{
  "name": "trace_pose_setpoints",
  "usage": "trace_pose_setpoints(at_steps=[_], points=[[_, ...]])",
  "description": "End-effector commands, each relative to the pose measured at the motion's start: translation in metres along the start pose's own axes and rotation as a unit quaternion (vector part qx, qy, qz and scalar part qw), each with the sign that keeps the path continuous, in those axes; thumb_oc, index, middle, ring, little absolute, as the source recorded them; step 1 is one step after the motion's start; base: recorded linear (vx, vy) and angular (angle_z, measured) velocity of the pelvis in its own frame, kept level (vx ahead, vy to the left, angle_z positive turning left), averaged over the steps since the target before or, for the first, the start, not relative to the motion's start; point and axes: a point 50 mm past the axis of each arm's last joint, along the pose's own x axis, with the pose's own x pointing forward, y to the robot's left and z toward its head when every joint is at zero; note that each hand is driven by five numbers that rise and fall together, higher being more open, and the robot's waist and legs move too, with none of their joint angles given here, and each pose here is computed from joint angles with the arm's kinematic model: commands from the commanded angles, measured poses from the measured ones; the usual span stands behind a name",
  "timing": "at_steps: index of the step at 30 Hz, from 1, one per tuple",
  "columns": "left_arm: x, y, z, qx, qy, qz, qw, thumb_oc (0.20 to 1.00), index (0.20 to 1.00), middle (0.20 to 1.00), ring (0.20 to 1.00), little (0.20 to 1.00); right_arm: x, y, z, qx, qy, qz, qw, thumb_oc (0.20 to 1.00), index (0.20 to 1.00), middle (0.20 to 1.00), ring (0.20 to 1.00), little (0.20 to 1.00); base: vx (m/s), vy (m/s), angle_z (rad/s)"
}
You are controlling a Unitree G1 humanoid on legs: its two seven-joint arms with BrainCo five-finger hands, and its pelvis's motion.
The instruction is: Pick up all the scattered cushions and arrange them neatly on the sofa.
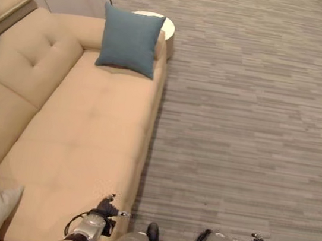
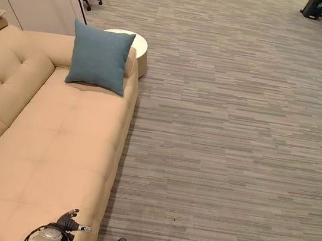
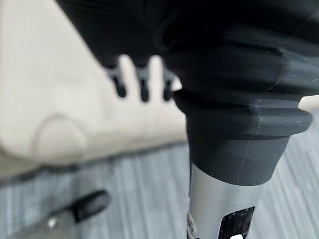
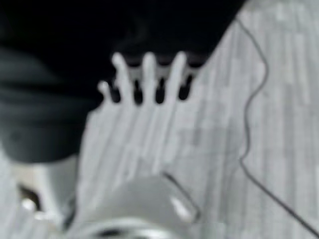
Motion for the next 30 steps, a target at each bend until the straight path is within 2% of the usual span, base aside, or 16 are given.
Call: trace_pose_setpoints(at_steps=[1,8,15,23,30], points=[[0.003,0.000,0.017,-0.018,-0.028,0.007,0.999,1.000,1.000,1.000,1.000,1.000,0.004,-0.016,0.020,-0.002,-0.024,-0.027,0.999,1.000,1.000,1.000,1.000,1.000,0.30,-0.148,-0.13],[0.001,-0.009,0.007,-0.026,-0.010,0.000,1.000,1.000,1.000,1.000,1.000,1.000,0.003,-0.015,0.009,-0.003,-0.007,-0.024,1.000,1.000,1.000,1.000,1.000,1.000,0.33,-0.210,0.13],[0.003,-0.018,0.025,-0.024,-0.036,-0.016,0.999,1.000,1.000,1.000,1.000,1.000,0.002,-0.019,-0.001,0.014,0.010,-0.032,0.999,1.000,1.000,1.000,1.000,1.000,0.20,-0.229,0.16],[0.000,-0.012,-0.001,-0.032,0.008,-0.003,0.999,1.000,1.000,1.000,1.000,1.000,0.002,-0.010,-0.002,-0.009,0.009,-0.013,1.000,1.000,1.000,1.000,1.000,1.000,0.47,-0.007,-0.01],[0.001,-0.001,-0.002,-0.038,0.013,0.013,0.999,1.000,1.000,1.000,1.000,1.000,0.002,-0.006,0.008,0.004,-0.009,-0.007,1.000,1.000,1.000,1.000,1.000,1.000,0.36,0.125,0.06]])
